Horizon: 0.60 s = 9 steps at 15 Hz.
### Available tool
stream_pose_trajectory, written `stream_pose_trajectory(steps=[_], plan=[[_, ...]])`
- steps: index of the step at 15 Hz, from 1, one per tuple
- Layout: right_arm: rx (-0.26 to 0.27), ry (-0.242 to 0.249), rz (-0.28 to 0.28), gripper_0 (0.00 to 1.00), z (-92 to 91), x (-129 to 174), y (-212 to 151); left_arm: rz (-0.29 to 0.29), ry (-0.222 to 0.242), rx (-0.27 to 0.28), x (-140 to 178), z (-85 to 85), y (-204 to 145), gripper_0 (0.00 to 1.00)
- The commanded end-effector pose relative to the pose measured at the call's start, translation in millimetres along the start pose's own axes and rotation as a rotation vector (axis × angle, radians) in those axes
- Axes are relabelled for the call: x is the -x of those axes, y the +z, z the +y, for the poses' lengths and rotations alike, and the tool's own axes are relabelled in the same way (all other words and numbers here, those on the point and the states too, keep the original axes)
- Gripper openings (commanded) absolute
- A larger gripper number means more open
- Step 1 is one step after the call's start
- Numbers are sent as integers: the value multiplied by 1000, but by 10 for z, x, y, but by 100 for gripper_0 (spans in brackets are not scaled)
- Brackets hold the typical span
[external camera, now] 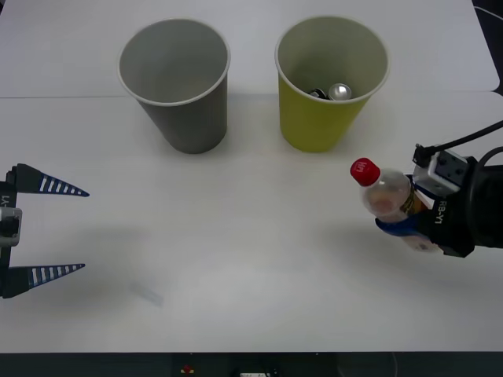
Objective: Put the can into the green bin and the plastic bottle into the gray bin
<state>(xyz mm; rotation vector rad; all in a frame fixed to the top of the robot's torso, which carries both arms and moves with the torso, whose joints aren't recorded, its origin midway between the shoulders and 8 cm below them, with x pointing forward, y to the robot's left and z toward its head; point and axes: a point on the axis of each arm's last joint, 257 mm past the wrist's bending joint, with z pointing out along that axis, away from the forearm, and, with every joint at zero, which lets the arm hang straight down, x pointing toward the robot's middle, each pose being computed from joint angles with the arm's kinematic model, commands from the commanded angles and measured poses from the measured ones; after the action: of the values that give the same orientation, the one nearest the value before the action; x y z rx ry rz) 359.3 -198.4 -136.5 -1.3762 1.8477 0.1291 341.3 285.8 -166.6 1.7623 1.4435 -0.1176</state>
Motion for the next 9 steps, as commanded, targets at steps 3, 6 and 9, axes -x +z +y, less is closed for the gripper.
stream_pose_trajectory(steps=[3, 6, 9], plan=[[3, 27, 50, 0, 98, 120, -171, 0, 0, 0, 0, 0, 0, 100], [5, 45, 71, 0, 117, 217, -248, 0, 0, 0, 0, 0, 0, 100], [21, 57, 72, 0, 125, 347, -247, 0, 0, 0, 0, 0, 0, 100]])
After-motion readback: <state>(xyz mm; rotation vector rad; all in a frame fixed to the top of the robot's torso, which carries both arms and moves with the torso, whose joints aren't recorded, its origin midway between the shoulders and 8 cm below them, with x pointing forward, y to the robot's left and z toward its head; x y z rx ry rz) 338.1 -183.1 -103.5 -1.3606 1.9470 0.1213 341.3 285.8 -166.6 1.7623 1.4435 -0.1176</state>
